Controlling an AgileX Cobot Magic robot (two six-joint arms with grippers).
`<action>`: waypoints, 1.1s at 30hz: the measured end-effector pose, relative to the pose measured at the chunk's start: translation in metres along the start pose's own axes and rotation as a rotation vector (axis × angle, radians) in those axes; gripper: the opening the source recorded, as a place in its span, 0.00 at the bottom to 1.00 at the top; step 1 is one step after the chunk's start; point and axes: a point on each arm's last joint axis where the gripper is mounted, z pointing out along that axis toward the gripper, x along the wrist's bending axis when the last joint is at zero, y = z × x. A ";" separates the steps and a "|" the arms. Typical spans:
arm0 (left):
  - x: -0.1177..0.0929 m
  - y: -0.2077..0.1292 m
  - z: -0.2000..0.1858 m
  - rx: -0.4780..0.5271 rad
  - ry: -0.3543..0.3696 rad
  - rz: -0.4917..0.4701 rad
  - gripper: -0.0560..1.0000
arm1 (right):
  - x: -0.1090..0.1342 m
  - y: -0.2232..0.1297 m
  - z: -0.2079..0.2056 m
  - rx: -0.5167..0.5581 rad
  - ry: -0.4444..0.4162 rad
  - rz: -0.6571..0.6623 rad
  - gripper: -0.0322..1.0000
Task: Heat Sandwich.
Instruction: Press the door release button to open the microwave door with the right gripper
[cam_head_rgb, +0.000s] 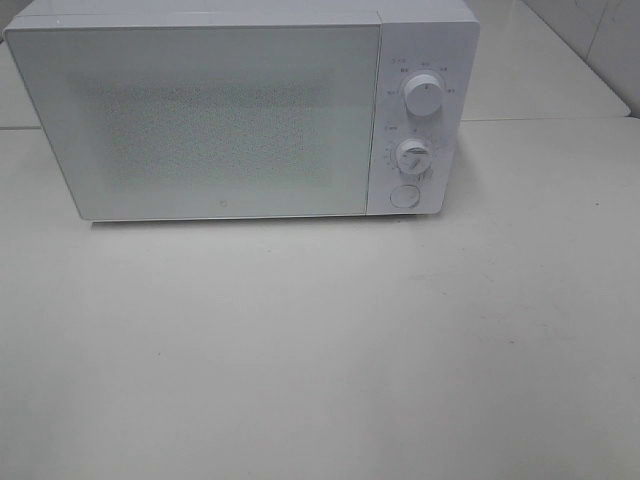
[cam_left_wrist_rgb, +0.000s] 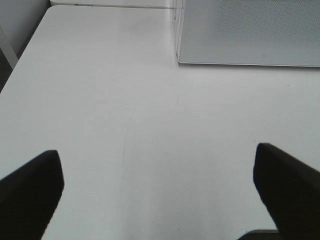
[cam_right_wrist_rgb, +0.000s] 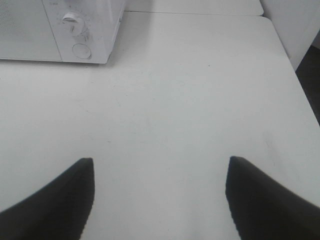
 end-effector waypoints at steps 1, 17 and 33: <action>0.000 0.000 0.000 0.000 0.000 0.000 0.98 | 0.000 0.000 -0.001 -0.006 -0.007 0.004 0.72; 0.000 0.000 0.000 0.000 0.000 0.000 0.98 | 0.000 -0.001 0.000 -0.003 -0.024 0.014 0.72; 0.000 0.000 0.000 0.000 0.000 0.000 0.98 | 0.001 0.017 0.001 -0.083 -0.011 0.015 0.72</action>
